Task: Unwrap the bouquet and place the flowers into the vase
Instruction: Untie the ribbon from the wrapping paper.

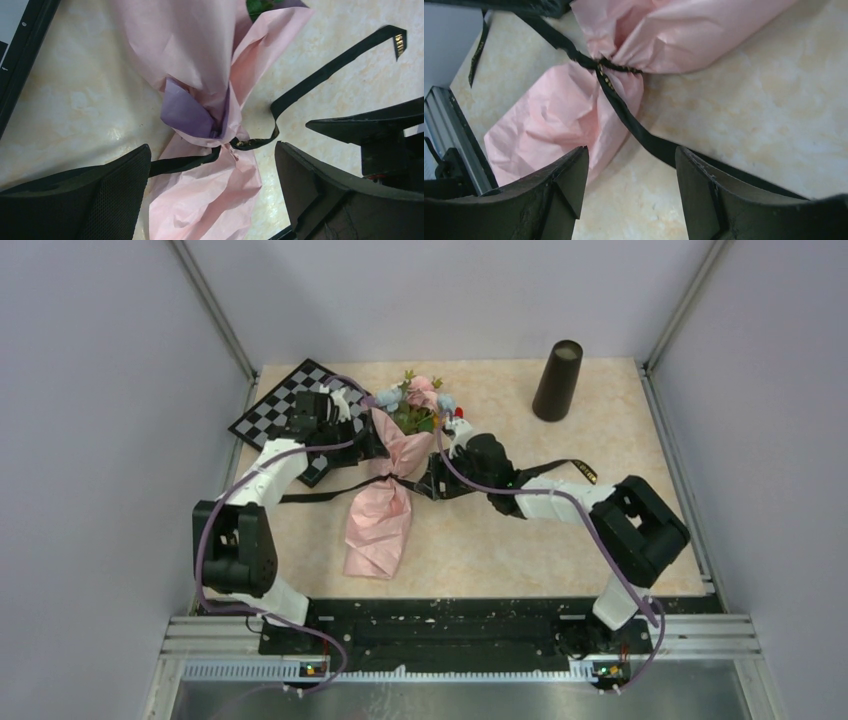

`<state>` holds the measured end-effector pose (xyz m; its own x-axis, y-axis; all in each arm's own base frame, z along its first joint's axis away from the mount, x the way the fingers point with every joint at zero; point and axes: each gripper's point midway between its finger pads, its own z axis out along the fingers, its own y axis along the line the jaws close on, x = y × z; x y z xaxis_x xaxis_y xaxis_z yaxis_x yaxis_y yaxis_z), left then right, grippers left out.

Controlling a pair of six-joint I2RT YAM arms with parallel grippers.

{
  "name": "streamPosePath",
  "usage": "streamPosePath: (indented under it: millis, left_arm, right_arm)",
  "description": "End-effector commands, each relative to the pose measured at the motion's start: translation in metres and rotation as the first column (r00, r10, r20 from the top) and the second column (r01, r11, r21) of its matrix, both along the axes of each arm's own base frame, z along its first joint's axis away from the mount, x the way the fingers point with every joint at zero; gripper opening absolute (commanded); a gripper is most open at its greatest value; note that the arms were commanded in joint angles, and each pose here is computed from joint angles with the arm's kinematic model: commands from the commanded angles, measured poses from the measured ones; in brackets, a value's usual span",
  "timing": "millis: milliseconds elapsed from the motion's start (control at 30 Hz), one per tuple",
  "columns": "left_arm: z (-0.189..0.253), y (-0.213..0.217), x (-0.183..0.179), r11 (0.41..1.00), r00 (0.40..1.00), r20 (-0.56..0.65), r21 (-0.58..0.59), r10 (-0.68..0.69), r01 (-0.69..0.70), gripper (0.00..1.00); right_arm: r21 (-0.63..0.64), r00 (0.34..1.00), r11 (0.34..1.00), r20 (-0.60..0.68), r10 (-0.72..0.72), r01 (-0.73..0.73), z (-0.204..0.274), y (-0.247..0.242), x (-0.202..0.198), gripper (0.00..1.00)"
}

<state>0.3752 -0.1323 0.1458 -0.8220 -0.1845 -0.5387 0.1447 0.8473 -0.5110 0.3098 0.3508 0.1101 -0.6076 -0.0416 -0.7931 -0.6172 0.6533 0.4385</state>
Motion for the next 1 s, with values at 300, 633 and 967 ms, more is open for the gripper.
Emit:
streamPosePath:
  millis: [300,633,967]
  left_arm:
    - [-0.019,0.003,0.007,0.999,0.999,-0.044,0.031,0.011,-0.010,0.96]
    - [-0.036,0.001,0.008,0.999,0.996,-0.094,0.032,0.006,-0.003,0.74]
    - [-0.049,0.006,0.007,0.998,0.992,-0.128,0.065,0.017,-0.009,0.49]
  right_arm:
    - [0.041,0.993,0.994,0.072,0.098,-0.101,0.008,0.054,0.023,0.65]
    - [0.008,0.991,0.993,0.057,0.119,-0.119,-0.007,0.061,0.028,0.40]
    - [-0.033,0.998,0.999,0.050,0.035,-0.033,0.000,0.044,0.032,0.00]
